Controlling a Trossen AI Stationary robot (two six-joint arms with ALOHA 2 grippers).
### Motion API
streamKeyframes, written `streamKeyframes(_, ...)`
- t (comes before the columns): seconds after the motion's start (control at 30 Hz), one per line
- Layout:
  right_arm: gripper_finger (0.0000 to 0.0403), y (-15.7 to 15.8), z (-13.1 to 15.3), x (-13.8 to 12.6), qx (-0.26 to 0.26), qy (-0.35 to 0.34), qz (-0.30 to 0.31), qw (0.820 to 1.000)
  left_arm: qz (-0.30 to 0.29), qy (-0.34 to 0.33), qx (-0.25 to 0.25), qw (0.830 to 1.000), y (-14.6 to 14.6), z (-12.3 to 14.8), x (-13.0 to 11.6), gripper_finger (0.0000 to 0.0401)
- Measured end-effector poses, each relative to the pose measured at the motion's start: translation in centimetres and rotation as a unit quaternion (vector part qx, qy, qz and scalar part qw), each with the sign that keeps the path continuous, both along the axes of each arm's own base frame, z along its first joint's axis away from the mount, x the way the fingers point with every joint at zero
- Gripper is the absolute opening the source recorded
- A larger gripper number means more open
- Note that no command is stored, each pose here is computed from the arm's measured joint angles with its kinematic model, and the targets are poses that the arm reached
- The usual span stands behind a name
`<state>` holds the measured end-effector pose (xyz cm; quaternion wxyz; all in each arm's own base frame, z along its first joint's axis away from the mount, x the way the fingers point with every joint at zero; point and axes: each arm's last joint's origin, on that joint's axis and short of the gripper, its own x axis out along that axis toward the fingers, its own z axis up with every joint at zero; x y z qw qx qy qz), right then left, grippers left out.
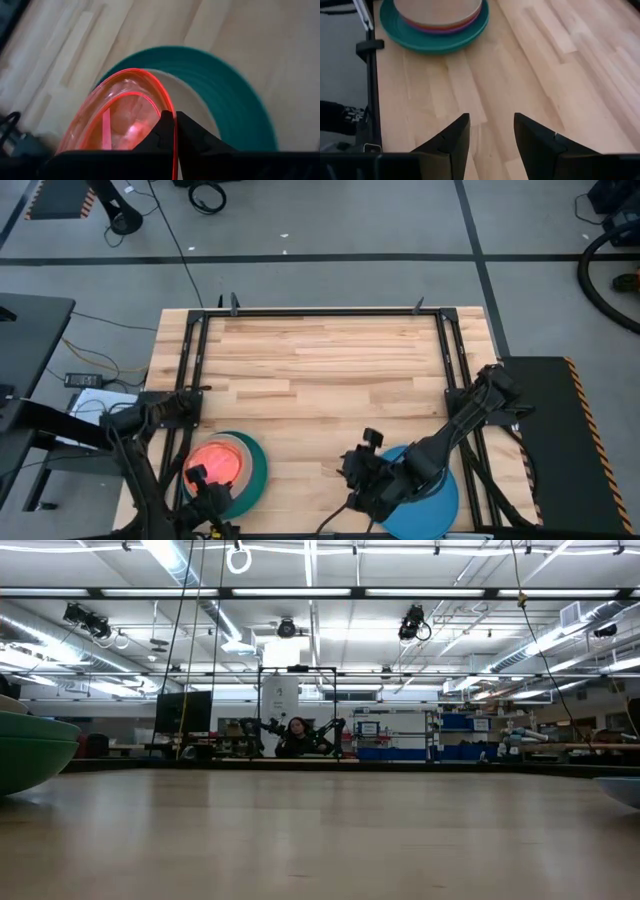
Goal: Stack plastic plates
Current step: Stack the stacked transparent plates on top of the gray plate, then stack the stacked plates on top of the blue plate
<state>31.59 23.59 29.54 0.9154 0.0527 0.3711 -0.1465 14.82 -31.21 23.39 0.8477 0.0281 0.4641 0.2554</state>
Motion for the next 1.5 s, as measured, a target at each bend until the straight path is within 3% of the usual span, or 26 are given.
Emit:
streamKeyframes(0.33,0.0162,1.3,-3.2,1.2,0.013,0.047,0.021,0.999,0.062,-0.032,0.025,0.997,1.2,-3.4,-1.3,0.0009)
streamKeyframes(0.53,0.0162,1.5,-3.4,1.3,0.022,0.048,0.025,0.998,0.073,-0.051,-0.006,0.996,1.3,-5.3,-0.9,0.0009)
streamKeyframes(0.77,0.0162,1.6,-3.3,1.4,0.026,0.044,0.026,0.998,0.073,-0.057,-0.02,0.996,1.3,-5.6,-0.2,0.0027)
streamKeyframes(0.93,0.0162,1.6,-3.3,1.4,0.027,0.042,0.026,0.998,0.064,-0.054,-0.028,0.996,1.3,-5.7,0.4,0.0054)
streamKeyframes(1.13,0.0162,1.6,-3.3,1.4,0.031,0.044,0.028,0.998,0.05,-0.018,-0.052,0.997,1.2,-6.0,1.7,0.0115)
streamKeyframes(1.3,0.0162,1.8,-3.3,1.4,0.045,0.05,0.037,0.997,0.035,-0.011,-0.061,0.998,1.7,-3.9,1.8,0.0159)
streamKeyframes(1.5,0.0162,1.8,-3.3,1.4,0.044,0.053,0.04,0.997,0.035,-0.064,-0.157,0.985,1.0,0.2,2.7,0.0171)
